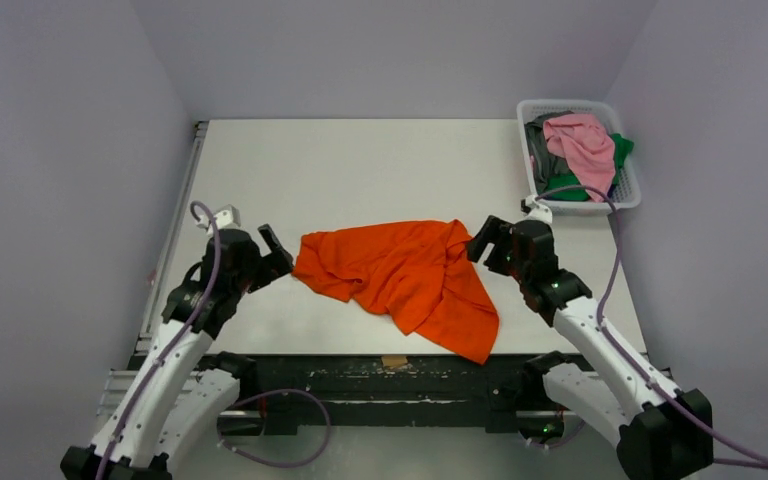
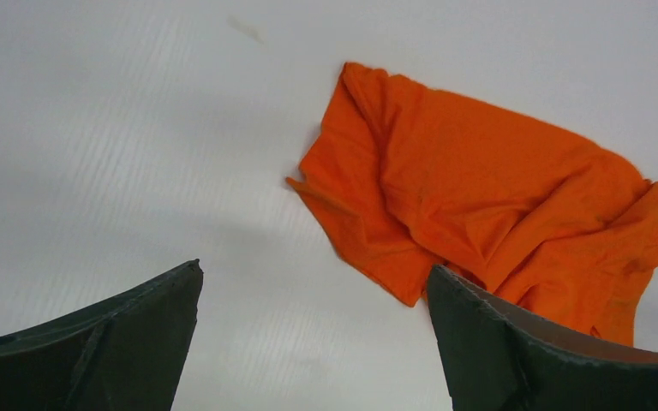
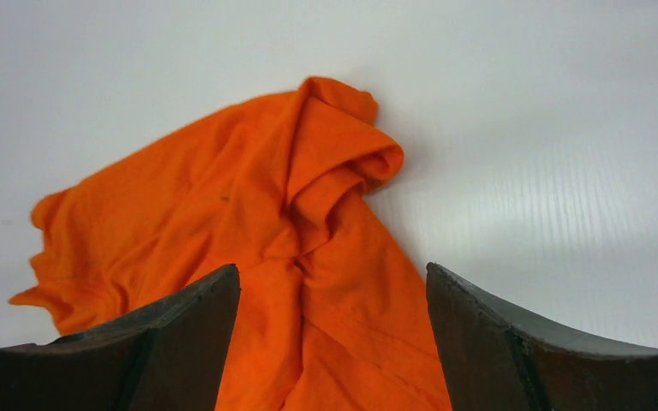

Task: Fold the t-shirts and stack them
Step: Move the tshirt to the center of the board, then flatten out the tshirt

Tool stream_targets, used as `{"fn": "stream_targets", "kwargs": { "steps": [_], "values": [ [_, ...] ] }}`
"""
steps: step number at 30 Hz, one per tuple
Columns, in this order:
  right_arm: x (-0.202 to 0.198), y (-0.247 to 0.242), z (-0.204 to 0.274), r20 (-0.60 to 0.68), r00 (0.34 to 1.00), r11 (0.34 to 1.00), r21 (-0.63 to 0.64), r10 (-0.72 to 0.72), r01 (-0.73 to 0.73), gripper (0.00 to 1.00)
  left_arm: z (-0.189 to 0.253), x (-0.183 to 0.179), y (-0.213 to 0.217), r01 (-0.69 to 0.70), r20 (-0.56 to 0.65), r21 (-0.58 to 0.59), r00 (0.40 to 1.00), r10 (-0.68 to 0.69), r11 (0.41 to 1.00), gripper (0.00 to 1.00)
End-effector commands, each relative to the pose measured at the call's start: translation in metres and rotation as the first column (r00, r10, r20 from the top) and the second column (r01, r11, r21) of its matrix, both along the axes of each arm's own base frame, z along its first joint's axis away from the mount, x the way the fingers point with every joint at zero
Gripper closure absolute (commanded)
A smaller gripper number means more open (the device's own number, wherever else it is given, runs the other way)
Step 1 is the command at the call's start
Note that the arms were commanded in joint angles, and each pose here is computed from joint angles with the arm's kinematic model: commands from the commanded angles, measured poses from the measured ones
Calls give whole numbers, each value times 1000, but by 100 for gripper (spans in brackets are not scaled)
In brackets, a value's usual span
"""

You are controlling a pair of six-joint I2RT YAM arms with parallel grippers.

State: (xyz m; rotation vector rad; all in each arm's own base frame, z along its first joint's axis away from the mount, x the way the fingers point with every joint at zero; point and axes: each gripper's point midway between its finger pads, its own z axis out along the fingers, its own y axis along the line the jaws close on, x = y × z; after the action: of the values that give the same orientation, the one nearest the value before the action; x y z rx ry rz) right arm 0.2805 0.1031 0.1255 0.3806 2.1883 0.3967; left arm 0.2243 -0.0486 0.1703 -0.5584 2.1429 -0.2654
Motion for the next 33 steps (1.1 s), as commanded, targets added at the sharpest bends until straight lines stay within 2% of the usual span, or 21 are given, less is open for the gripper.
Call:
{"fn": "stream_targets", "kwargs": {
  "steps": [1, 6, 9, 12, 18, 21, 22, 24, 29, 33],
  "values": [
    [0, 10, 34, 141, 990, 995, 95, 23, -37, 21, -44, 4, -24, 45, -196, -63, 979, -57, 997, 0],
    [-16, 29, 2, 58, 990, 984, 112, 132, -138, 18, -80, 19, -28, 27, -315, -37, 948, -37, 999, 1],
    [-25, 38, -17, -6, 984, 979, 102, 176, -175, 17, -93, 30, -29, 20, -357, -15, 934, -24, 1000, 6],
    [-31, 42, -23, -17, 981, 976, 107, 191, -188, 17, -107, 39, -32, 19, -406, -4, 914, -19, 1000, 11],
    [-53, 34, -26, -60, 986, 981, 127, 158, -149, 17, -134, 54, -61, 94, -462, -102, 877, -131, 990, 31],
    [-65, 24, -33, -129, 986, 988, 129, 101, -85, 17, -144, 58, -76, 129, -485, -159, 853, -192, 979, 49],
    [-71, 20, -35, -166, 983, 991, 119, 81, -61, 17, -147, 59, -80, 144, -489, -173, 846, -212, 974, 63],
    [-86, 9, -42, -263, 964, 997, 79, 31, -10, 18, -153, 60, -85, 167, -489, -194, 838, -243, 967, 99],
    [-125, 10, -61, -430, 902, 999, 22, 48, -43, 18, -148, 56, -78, 162, -458, -166, 861, -222, 973, 100],
    [-153, 24, -73, -511, 854, 992, -22, 93, -121, 21, -139, 41, -50, 70, -446, -67, 890, -93, 995, 100]
  ]
}}
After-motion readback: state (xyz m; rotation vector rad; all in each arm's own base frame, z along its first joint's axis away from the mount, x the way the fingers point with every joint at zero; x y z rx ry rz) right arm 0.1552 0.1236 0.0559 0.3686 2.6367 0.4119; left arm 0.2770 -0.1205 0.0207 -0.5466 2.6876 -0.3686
